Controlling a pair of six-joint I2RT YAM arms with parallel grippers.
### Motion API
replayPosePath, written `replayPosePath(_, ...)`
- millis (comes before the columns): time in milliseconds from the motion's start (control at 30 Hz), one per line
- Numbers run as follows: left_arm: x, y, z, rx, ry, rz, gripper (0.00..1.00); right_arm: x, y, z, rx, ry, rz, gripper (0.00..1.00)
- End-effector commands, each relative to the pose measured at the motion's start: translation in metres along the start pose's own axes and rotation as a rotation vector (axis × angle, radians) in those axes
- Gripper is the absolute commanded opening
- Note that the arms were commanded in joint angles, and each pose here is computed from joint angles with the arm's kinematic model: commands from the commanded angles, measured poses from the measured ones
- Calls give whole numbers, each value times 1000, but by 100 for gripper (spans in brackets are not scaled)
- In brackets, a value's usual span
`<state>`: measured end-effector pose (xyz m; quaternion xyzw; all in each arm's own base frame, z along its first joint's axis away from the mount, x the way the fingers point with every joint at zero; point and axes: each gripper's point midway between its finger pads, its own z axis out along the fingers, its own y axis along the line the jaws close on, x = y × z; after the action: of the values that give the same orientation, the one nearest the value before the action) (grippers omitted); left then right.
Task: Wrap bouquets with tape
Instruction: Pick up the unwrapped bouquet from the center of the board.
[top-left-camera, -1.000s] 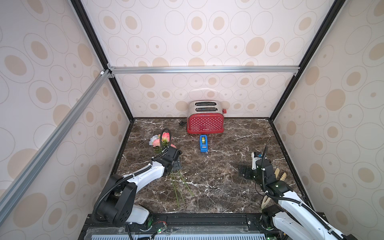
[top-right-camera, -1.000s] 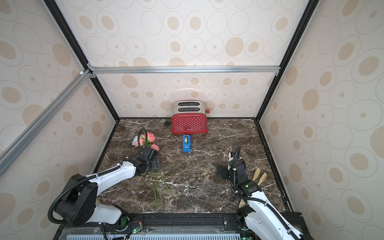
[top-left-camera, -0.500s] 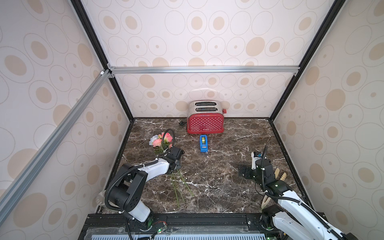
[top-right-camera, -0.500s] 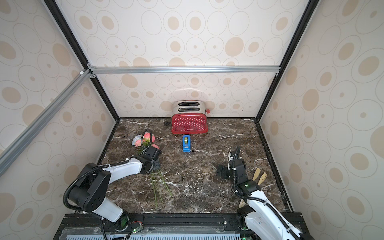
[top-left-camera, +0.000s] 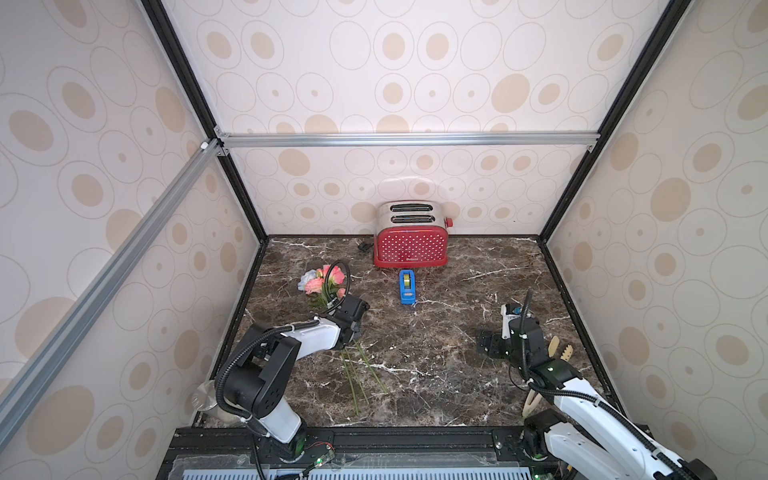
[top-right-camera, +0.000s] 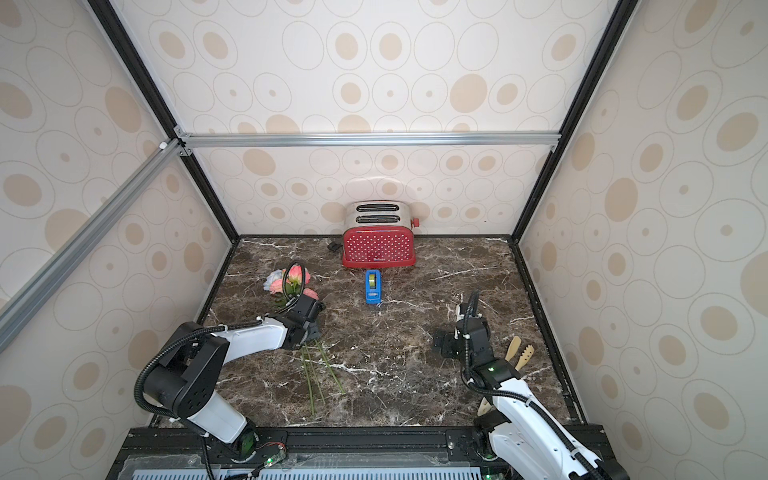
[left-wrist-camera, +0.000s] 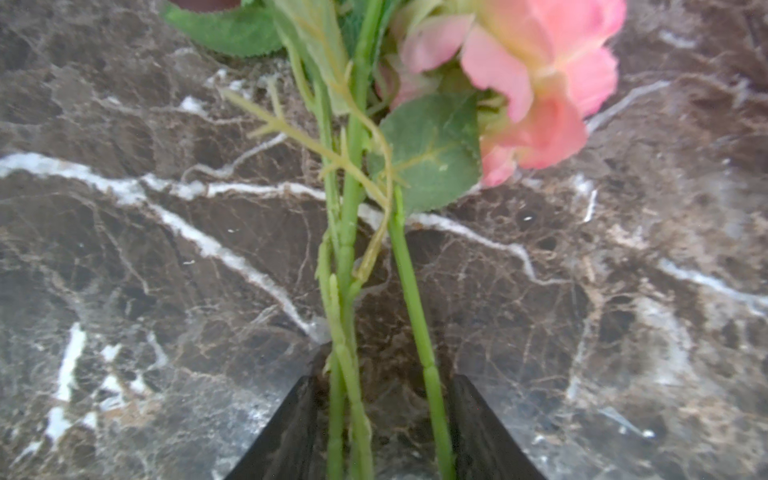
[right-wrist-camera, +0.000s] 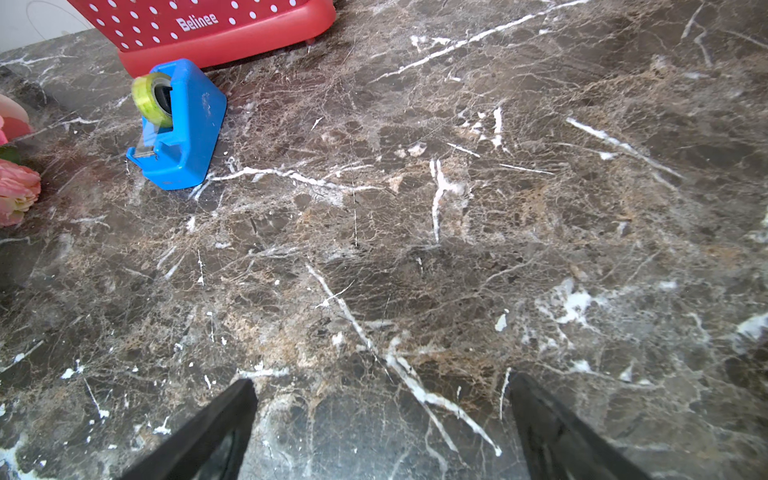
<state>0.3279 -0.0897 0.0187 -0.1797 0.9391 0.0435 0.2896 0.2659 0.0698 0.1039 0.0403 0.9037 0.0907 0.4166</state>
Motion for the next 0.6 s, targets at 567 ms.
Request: replayPosePath(567,12,9,8,9,32,70,23,0,2,0,-4,-3,2,97)
